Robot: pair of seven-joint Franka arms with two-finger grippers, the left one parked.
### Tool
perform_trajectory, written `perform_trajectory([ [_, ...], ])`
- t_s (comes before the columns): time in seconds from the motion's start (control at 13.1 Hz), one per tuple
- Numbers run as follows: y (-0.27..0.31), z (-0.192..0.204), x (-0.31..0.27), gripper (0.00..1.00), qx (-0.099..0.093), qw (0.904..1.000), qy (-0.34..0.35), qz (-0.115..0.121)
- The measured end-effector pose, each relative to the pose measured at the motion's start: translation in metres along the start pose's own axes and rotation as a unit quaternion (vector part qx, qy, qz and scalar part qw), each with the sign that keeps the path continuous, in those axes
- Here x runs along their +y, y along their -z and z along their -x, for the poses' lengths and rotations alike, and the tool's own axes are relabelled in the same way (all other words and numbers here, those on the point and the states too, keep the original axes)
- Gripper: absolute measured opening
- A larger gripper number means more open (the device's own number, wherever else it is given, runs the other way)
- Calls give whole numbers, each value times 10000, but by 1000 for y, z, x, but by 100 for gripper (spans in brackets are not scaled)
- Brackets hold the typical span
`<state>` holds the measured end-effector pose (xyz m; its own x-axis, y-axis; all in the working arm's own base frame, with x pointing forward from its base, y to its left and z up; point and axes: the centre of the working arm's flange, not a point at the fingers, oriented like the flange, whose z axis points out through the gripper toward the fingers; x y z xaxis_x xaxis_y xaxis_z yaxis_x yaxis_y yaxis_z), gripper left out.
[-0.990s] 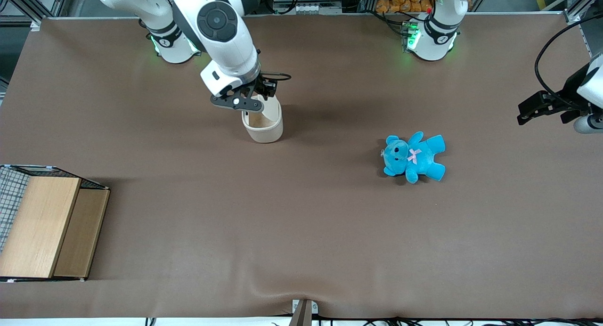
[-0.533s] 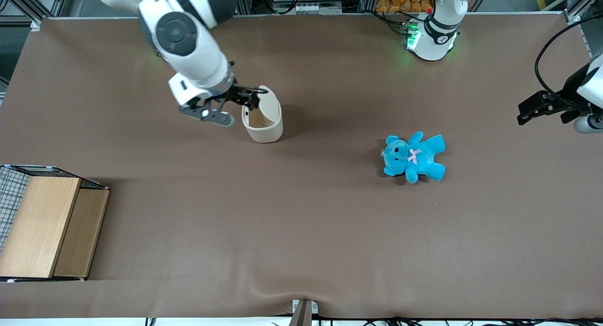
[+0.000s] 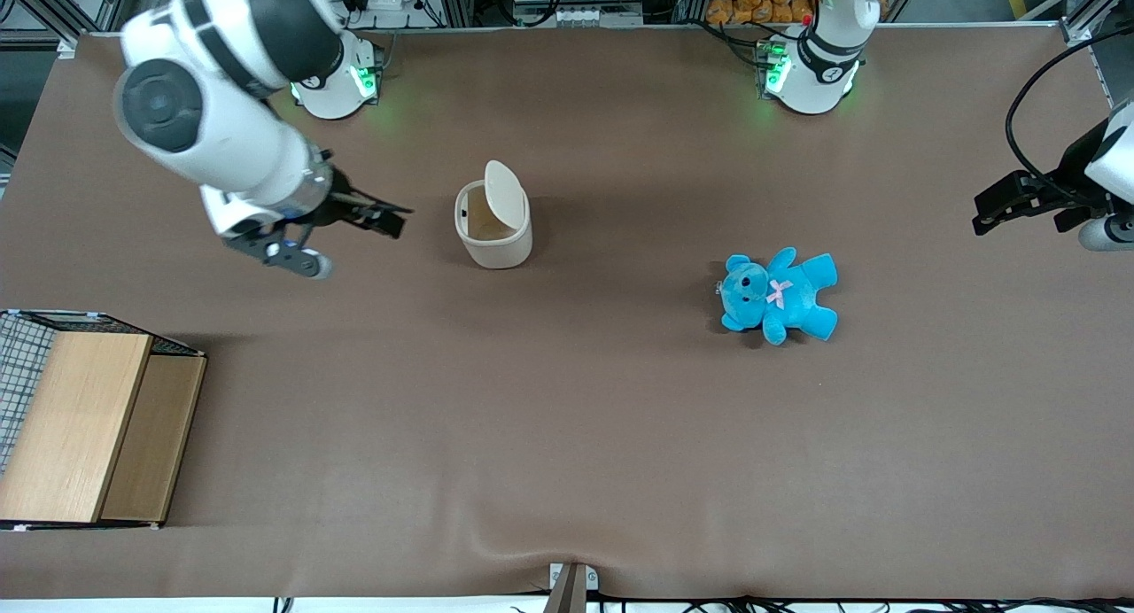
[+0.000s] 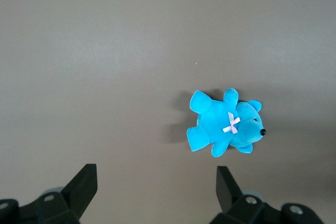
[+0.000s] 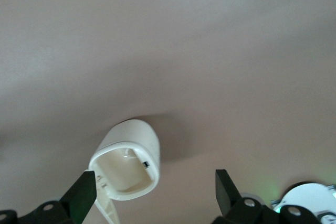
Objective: Open trash can with right arm
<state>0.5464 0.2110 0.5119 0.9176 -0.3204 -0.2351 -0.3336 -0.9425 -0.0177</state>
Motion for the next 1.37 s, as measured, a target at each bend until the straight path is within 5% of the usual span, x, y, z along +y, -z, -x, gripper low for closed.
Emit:
perform_trajectory([
  [0.3,6,-28,44,100,-170,9997,142,-34],
  [0.99,65,-40,90,100,-87,9994,277,-187],
  [1.37,115,-15,120,100,198,9984,461,-273],
])
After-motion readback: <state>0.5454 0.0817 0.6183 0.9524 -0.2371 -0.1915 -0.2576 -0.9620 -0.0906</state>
